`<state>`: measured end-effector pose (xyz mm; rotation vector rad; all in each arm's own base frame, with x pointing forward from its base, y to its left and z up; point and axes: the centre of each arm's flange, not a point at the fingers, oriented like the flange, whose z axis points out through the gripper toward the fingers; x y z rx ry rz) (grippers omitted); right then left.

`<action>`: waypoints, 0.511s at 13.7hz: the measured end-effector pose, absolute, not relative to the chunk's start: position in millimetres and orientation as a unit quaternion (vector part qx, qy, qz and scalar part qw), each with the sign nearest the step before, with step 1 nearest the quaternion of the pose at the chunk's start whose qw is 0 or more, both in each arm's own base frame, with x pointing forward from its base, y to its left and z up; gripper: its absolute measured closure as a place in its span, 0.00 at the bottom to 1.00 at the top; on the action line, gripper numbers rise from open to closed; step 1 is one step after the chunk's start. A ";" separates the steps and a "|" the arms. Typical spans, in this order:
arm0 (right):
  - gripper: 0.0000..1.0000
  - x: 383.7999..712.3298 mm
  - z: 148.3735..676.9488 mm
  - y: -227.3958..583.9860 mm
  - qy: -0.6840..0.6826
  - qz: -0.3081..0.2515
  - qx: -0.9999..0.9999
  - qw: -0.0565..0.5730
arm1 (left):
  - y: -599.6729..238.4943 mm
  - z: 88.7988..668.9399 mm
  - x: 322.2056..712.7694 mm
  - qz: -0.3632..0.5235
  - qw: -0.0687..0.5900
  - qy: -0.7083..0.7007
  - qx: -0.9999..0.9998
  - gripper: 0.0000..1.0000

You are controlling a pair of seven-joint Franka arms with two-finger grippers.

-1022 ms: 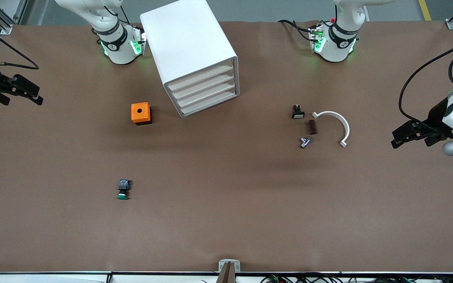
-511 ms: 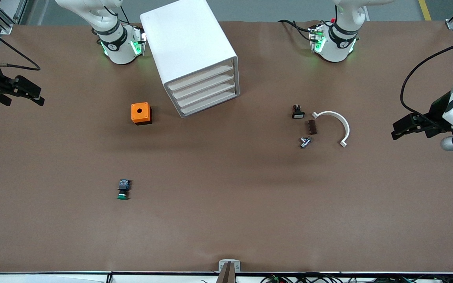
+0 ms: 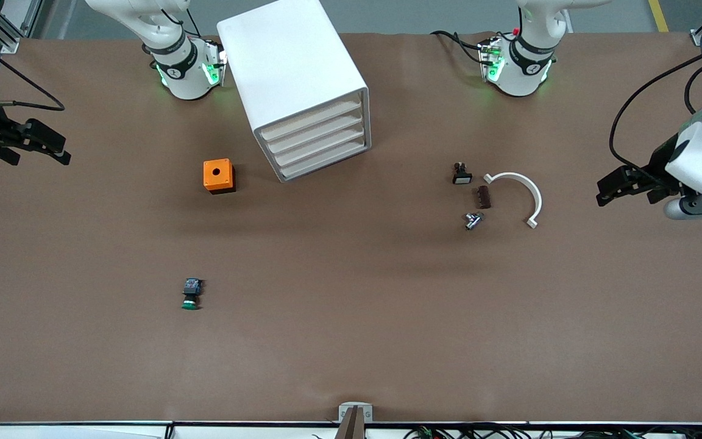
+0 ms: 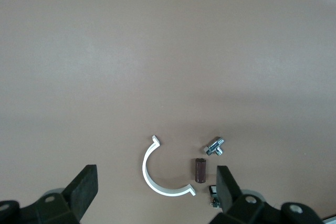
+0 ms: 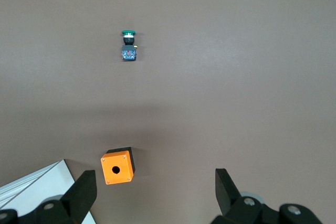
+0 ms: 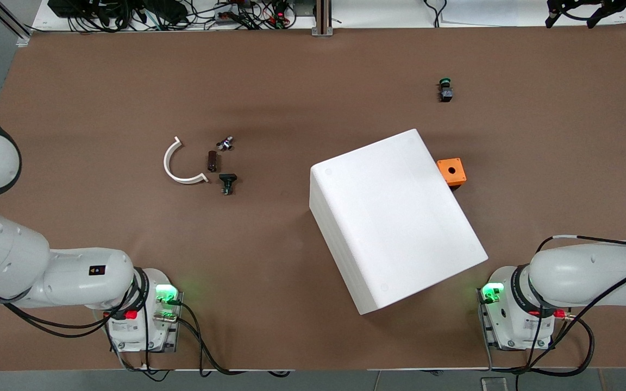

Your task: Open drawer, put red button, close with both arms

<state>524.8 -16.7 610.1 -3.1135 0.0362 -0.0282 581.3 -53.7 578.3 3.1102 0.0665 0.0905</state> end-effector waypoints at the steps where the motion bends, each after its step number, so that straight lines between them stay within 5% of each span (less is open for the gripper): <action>1: 0.00 524.8 610.0 -16.9 0.012 -0.009 -1.000 0.014 | -53.7 580.9 577.7 0.032 0.014 0.021 0.999 0.00; 7: 0.00 524.8 610.0 -17.2 0.012 -0.009 -1.000 0.014 | -53.3 587.3 572.1 0.043 0.014 0.022 0.999 0.00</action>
